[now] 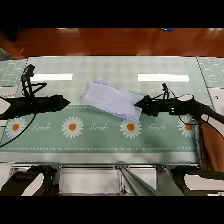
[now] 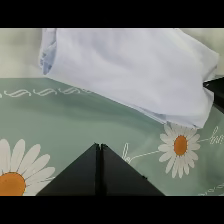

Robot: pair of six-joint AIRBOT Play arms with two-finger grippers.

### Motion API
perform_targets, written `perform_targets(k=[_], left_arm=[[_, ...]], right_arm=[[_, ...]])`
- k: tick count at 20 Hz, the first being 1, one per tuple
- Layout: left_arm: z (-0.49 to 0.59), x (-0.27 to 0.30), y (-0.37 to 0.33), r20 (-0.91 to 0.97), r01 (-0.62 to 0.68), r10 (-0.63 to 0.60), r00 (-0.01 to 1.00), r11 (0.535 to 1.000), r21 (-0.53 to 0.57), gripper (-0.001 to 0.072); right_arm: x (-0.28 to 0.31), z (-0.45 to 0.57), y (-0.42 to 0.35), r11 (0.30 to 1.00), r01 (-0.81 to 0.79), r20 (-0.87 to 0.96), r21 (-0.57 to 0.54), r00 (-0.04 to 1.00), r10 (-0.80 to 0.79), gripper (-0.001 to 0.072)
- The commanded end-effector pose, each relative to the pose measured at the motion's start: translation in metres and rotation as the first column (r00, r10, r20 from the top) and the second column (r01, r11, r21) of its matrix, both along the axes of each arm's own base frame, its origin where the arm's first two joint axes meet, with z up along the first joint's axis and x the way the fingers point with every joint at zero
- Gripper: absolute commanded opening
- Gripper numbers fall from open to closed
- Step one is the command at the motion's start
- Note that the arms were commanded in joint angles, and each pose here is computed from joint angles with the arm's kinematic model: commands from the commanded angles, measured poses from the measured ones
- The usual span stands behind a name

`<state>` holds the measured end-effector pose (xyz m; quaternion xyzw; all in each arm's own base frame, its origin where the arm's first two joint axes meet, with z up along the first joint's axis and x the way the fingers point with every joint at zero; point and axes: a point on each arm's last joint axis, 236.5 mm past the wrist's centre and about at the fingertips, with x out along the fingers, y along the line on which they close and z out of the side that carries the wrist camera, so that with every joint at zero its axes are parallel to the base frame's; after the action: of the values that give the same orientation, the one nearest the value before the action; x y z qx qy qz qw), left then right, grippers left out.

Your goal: Fold the shirts.

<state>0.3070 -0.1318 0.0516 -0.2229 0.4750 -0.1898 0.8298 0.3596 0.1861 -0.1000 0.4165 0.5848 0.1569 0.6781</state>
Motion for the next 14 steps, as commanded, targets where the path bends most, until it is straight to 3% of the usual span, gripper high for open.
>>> perform_targets(k=[1, 2, 8, 11, 14], left_arm=[[0.001, 0.004, 0.001, 0.014, -0.013, 0.013, 1.0, 1.0, 0.0, 0.0018], [0.001, 0.004, 0.001, 0.014, -0.013, 0.013, 1.0, 1.0, 0.0, 0.0018], [0.001, 0.004, 0.001, 0.014, -0.012, 0.012, 1.0, 1.0, 0.0, 0.0018], [0.001, 0.004, 0.001, 0.013, -0.012, 0.012, 1.0, 1.0, 0.0, 0.0018], [0.0, 0.001, 0.0, 0.005, -0.004, 0.004, 1.0, 1.0, 0.0, 0.0018]], right_arm=[[0.016, 0.015, 0.039, 0.993, -0.104, 0.053, 0.064, 0.994, 0.101, 0.0243], [0.025, 0.03, 0.05, 0.987, -0.145, 0.106, 0.066, 0.985, 0.137, 0.0025], [0.071, 0.15, 0.082, 0.936, -0.353, 0.346, -0.014, 0.876, 0.336, 0.0027], [0.091, 0.208, 0.07, 0.921, -0.357, 0.408, -0.155, 0.826, 0.389, 0.0026], [0.102, 0.265, 0.051, 0.922, -0.327, 0.469, -0.206, 0.794, 0.387, 0.0026]])
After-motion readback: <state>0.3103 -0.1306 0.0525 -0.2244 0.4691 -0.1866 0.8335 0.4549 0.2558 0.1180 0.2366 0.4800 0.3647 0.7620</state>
